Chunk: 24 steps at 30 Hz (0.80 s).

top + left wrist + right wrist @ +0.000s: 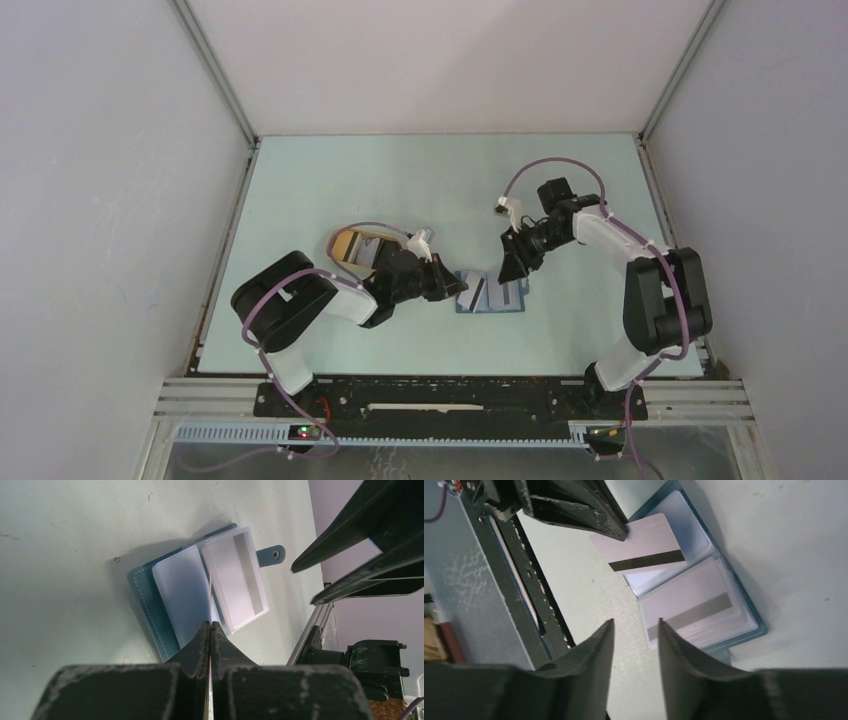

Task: Put the credit cards into the card holder
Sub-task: Insert the credit card into the card holder.

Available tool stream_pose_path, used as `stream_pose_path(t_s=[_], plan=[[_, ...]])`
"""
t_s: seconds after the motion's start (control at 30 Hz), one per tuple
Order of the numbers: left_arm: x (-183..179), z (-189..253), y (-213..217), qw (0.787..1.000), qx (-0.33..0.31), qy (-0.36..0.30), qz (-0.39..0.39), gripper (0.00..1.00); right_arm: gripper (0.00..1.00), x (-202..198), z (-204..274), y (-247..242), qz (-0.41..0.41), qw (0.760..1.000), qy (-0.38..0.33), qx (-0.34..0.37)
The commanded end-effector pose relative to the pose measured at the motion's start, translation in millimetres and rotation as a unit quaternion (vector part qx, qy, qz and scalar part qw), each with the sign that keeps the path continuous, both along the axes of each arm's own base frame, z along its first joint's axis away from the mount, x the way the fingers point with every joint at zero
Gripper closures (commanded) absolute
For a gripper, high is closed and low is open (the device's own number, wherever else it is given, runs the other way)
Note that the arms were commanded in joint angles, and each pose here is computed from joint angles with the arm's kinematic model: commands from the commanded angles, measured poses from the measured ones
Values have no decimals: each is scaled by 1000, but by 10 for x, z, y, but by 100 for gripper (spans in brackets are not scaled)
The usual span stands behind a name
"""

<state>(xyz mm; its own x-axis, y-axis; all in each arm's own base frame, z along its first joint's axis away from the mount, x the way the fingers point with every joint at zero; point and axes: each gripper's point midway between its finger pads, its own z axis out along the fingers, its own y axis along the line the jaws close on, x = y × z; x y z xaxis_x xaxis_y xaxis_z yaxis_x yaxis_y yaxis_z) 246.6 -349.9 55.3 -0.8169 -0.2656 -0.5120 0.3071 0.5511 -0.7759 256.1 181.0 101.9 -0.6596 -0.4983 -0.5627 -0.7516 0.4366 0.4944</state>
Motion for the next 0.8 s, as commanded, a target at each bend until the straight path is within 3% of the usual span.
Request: stream_pose_path(t_s=[0.0,0.23,0.77], plan=[[74,165,-136,1000,-23,-12,0,100,62,44,-65,66,-11,999,36,-9],[97,139,-161,1000,-23,-7,2,100,79,52,-418,-12,-23,993,90,-68],[92,29,-168,999,-31,35,1,100,81,80,-623,-139,-34,987,103,-119]])
